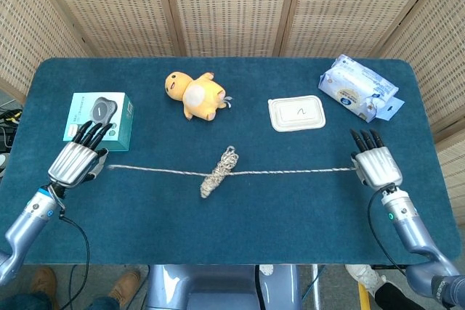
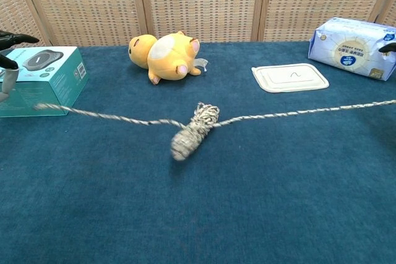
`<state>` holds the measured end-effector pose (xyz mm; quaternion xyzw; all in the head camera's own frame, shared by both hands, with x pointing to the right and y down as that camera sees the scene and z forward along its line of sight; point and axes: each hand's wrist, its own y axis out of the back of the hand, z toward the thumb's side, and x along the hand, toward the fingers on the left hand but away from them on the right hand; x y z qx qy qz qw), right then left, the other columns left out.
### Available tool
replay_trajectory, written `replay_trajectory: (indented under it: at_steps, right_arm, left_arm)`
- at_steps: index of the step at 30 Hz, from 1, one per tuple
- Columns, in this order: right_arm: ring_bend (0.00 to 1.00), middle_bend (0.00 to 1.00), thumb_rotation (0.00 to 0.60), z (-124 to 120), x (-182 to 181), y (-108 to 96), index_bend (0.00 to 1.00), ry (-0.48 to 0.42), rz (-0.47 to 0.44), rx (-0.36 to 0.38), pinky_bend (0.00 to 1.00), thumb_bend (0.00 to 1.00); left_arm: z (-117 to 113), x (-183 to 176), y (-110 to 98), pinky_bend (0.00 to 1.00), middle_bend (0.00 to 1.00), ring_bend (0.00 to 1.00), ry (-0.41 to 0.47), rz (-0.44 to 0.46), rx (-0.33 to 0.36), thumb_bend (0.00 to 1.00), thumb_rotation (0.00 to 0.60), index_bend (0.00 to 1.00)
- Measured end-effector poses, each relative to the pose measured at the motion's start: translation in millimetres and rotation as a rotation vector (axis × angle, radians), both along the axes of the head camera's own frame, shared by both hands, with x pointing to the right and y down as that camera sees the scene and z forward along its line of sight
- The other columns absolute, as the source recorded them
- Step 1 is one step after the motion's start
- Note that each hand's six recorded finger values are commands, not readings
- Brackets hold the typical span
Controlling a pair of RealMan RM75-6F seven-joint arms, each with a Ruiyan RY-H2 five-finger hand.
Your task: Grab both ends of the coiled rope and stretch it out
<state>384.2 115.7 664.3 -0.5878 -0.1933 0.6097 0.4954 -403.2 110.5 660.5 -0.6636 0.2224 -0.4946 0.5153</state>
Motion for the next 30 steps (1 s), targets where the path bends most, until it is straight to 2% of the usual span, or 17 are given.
replay_trajectory:
  at_steps: [1, 2, 3, 4, 5, 10, 16, 22, 30]
  right_arm:
    - [0.00, 0.00, 0.600, 0, 1, 1, 0.48, 0.000, 0.001, 0.000, 0.00, 0.34]
    - [0.00, 0.00, 0.600, 0, 2, 1, 0.32, 0.000, 0.003, 0.000, 0.00, 0.24]
    - [0.00, 0.00, 0.600, 0, 2, 2, 0.22, 0.000, 0.005, -0.001, 0.00, 0.17]
    - [0.00, 0.00, 0.600, 0, 3, 3, 0.10, -0.003, 0.010, -0.004, 0.00, 0.07]
    - [0.00, 0.00, 0.600, 0, 3, 4, 0.03, -0.012, 0.020, -0.007, 0.00, 0.02]
    - [0.00, 0.00, 0.600, -7, -3, 13, 0.00, -0.134, 0.104, -0.023, 0.00, 0.00]
    - [0.00, 0.00, 0.600, -32, -3, 24, 0.00, -0.233, 0.156, 0.034, 0.00, 0.00]
    - [0.00, 0.00, 0.600, -57, 5, 41, 0.00, -0.265, 0.180, 0.096, 0.00, 0.00]
    - [0.00, 0.00, 0.600, -81, 16, 64, 0.00, -0.274, 0.191, 0.173, 0.00, 0.00]
  left_arm:
    - [0, -2, 1, 0.00, 0.00, 0.00, 0.003, -0.007, -0.001, 0.31, 0.600, 0.50]
    - [0, -4, 2, 0.00, 0.00, 0.00, 0.007, -0.013, -0.003, 0.17, 0.600, 0.30]
    - [0, -5, 3, 0.00, 0.00, 0.00, 0.013, -0.018, -0.005, 0.06, 0.600, 0.13]
    - [1, -6, 3, 0.00, 0.00, 0.00, 0.019, -0.024, -0.009, 0.02, 0.600, 0.05]
    - [1, -8, 5, 0.00, 0.00, 0.00, 0.032, -0.036, -0.018, 0.00, 0.600, 0.00]
    - [-5, -19, 13, 0.00, 0.00, 0.00, 0.092, -0.117, -0.049, 0.00, 0.600, 0.00]
    - [-26, -41, 24, 0.00, 0.00, 0.00, 0.157, -0.254, -0.050, 0.00, 0.600, 0.00]
    - [-55, -70, 44, 0.00, 0.00, 0.00, 0.167, -0.377, -0.032, 0.00, 0.600, 0.00]
    - [-82, -98, 72, 0.00, 0.00, 0.00, 0.117, -0.460, -0.011, 0.00, 0.600, 0.00]
